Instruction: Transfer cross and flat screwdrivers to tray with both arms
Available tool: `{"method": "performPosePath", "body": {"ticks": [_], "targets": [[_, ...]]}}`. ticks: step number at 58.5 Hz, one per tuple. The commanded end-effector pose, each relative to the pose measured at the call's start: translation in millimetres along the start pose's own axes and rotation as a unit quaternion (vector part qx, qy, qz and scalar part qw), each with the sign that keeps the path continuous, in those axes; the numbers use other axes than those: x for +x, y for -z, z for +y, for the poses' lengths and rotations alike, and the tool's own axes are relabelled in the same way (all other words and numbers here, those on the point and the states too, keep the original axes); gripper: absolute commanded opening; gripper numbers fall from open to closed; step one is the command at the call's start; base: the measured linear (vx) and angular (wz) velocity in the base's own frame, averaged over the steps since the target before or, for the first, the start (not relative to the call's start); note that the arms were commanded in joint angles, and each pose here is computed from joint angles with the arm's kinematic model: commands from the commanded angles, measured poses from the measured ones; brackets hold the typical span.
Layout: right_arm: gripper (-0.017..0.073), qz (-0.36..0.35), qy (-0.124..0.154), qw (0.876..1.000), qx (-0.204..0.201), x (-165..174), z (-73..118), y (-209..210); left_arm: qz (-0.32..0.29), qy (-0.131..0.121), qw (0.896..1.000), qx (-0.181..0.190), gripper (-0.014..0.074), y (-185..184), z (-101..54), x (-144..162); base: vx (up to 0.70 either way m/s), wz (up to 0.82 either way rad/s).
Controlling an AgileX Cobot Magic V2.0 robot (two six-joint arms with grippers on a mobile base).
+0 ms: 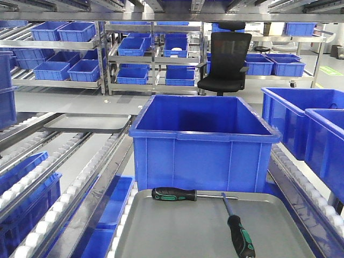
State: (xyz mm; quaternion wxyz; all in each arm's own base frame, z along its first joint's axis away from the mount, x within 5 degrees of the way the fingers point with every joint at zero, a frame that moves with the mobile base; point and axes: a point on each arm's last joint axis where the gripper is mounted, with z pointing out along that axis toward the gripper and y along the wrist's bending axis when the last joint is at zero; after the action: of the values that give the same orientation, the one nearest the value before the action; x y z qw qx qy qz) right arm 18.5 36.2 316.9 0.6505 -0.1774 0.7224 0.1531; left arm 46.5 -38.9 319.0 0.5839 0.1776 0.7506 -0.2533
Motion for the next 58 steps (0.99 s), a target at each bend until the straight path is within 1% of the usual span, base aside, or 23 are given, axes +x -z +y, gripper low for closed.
{"method": "performPosePath", "body": {"ticks": [1, 4, 5, 8, 9, 11, 13, 15, 18, 21, 22, 23, 26, 29, 33, 34, 36, 58], "targets": [[-0.0007, -0.036, -0.008, 0.999, 0.014, -12.4, -2.4, 1.0, -0.048, 0.007, 0.999, 0.002, 0.0003, 1.8, -1.5, -15.1, 0.0, 0.0], [-0.0007, -0.036, -0.008, 0.999, 0.014, -12.4, -2.4, 1.0, -0.049, 0.006, 0.999, 0.002, 0.0003, 1.8, -1.4, -15.2, 0.0, 0.0], [-0.0007, -0.036, -0.008, 0.999, 0.014, -12.4, -2.4, 1.0, -0.05, -0.012, 0.999, -0.004, 0.0003, 1.8, -0.5, -15.4, 0.0, 0.0], [-0.0008, -0.036, -0.009, 0.999, 0.013, -12.5, -2.3, 1.0, -0.058, -0.081, 0.995, -0.029, 0.0003, 0.3, 4.0, -14.0, 0.0, 0.0], [-0.0008, -0.036, -0.009, 0.999, 0.013, -12.5, -2.2, 1.0, -0.06, -0.094, 0.993, -0.035, 0.0003, -0.6, 5.4, -12.1, 0.0, 0.0], [-0.0008, -0.036, -0.009, 0.999, 0.013, -12.5, -2.2, 1.0, -0.063, -0.128, 0.988, -0.055, 0.0003, -2.5, 9.2, -7.7, 0.0, 0.0], [-0.0008, -0.036, -0.009, 0.999, 0.013, -12.5, -2.2, 1.0, -0.063, -0.151, 0.983, -0.083, 0.0003, -5.6, 15.2, 1.6, 0.0, 0.0], [-0.0008, -0.036, -0.009, 0.999, 0.012, -12.5, -2.2, 1.0, -0.073, -0.155, 0.98, -0.104, 0.0003, -7.2, 19.4, 8.6, 0.0, 0.01], [-0.0008, -0.036, -0.009, 0.999, 0.012, -12.5, -2.2, 1.0, -0.089, -0.15, 0.975, -0.137, 0.0003, -8.9, 26.3, 21.8, 0.0, 0.0], [-0.0008, -0.036, -0.009, 0.999, 0.012, -12.5, -2.2, 1.0, -0.115, -0.134, 0.968, -0.178, 0.0003, -9.3, 34.1, 37.5, 0.0, 0.0], [-0.0008, -0.036, -0.009, 0.999, 0.012, -12.5, -2.2, 1.0, -0.118, -0.131, 0.967, -0.181, 0.0003, -10.2, 35.4, 41.3, 0.0, 0.0], [-0.0008, -0.036, -0.009, 0.999, 0.012, -12.5, -2.2, 1.0, -0.129, -0.125, 0.964, -0.195, 0.0003, -10.4, 38.2, 48.6, 0.0, 0.0], [-0.0008, -0.036, -0.009, 0.999, 0.012, -12.5, -2.2, 1.0, -0.146, -0.109, 0.959, -0.217, 0.0003, -10.7, 43.3, 63.8, 0.0, 0.0], [-0.0008, -0.036, -0.009, 0.999, 0.012, -12.5, -2.2, 1.0, -0.16, -0.096, 0.954, -0.233, 0.0003, -10.6, 47.0, 77.0, 0.0, 0.0], [-0.0008, -0.036, -0.009, 0.999, 0.012, -12.5, -2.2, 1.0, -0.168, -0.079, 0.951, -0.247, 0.0003, -11.7, 51.3, 95.7, 0.0, 0.0], [-0.0008, -0.036, -0.009, 0.999, 0.012, -12.5, -2.2, 1.0, -0.158, -0.071, 0.952, -0.251, 0.0003, -11.4, 52.1, 99.1, 0.0, 0.0], [-0.0008, -0.036, -0.009, 0.999, 0.012, -12.5, -2.2, 1.0, -0.142, -0.066, 0.954, -0.258, 0.0003, -9.9, 52.1, 100.6, 0.0, 0.0], [-0.0008, -0.037, -0.01, 0.999, 0.012, -12.6, -2.1, 1.0, -0.143, -0.068, 0.953, -0.26, 0.0003, -6.9, 50.9, 103.2, 0.0, 0.0]]}}
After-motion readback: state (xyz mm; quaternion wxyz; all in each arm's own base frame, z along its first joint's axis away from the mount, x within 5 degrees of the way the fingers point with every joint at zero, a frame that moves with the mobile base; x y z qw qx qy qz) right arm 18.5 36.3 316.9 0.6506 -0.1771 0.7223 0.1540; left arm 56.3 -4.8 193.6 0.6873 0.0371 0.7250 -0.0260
